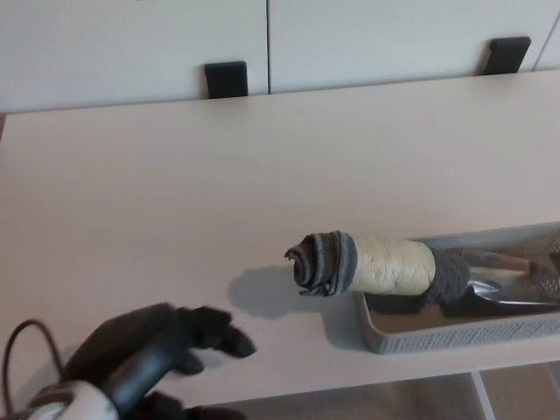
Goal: The robot walks towards a desk on which a shovel is kept on the left hand side and a container is kept on the right hand side. The robot picks up the shovel using its left hand and places it in the container.
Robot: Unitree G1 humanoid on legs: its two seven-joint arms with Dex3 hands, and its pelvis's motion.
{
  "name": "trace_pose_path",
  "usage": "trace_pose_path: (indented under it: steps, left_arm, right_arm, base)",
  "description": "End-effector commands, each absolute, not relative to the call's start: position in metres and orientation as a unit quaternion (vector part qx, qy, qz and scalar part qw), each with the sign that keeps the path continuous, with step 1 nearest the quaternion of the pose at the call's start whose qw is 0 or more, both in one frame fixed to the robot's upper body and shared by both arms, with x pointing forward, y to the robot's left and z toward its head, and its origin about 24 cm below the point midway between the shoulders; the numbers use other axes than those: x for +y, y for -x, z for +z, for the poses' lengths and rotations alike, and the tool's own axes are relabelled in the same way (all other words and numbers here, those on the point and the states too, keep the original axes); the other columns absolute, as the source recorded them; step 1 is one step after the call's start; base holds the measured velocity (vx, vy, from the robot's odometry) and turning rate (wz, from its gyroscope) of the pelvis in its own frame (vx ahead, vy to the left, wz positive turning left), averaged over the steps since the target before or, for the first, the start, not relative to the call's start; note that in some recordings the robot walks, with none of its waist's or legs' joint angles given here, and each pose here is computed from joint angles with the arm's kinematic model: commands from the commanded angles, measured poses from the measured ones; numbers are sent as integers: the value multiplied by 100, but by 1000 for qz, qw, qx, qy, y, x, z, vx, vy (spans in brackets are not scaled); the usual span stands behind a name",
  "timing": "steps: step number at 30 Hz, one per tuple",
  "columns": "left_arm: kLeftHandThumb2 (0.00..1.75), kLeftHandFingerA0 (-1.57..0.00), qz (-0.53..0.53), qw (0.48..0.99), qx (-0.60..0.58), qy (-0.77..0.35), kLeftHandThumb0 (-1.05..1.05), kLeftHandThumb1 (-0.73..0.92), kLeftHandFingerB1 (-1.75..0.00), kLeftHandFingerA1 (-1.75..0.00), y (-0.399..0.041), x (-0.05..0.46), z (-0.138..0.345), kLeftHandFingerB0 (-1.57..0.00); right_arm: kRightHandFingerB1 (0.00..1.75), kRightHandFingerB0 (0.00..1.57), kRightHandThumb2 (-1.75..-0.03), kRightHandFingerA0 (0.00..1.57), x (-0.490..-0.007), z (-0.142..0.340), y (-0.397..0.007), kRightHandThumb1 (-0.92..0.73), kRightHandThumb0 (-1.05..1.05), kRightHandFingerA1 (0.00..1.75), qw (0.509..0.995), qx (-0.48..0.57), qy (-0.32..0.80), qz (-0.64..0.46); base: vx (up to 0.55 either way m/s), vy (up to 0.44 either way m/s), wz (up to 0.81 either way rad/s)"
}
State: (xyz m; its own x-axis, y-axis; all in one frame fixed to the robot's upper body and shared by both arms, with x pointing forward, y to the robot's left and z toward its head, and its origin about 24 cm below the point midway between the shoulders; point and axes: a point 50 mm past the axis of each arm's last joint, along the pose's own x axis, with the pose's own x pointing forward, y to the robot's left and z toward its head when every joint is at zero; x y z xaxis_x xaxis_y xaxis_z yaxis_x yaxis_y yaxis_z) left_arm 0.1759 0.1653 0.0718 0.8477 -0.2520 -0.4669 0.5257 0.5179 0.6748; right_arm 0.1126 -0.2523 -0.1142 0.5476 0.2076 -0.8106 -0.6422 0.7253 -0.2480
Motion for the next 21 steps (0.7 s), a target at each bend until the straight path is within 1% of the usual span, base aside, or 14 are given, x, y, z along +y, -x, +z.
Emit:
trace_pose_path:
  steps: [1, 21]
  left_arm:
    - [61, -80, -457, 871, -158, -86, -96, 59, -45, -45, -73, 250, 175, -75]
    - [61, -80, -465, 868, -159, -77, -96, 59, -45, -45, -70, 254, 179, -75]
  right_arm:
    - [55, 11, -104, 28, -262, -123, -91, -60, -16, 62, 826, 438, 264, 238]
    - [55, 11, -104, 28, -262, -123, -91, -60, -16, 62, 827, 438, 262, 236]
  base:
    - [0, 0, 0]
    - [0, 0, 0]
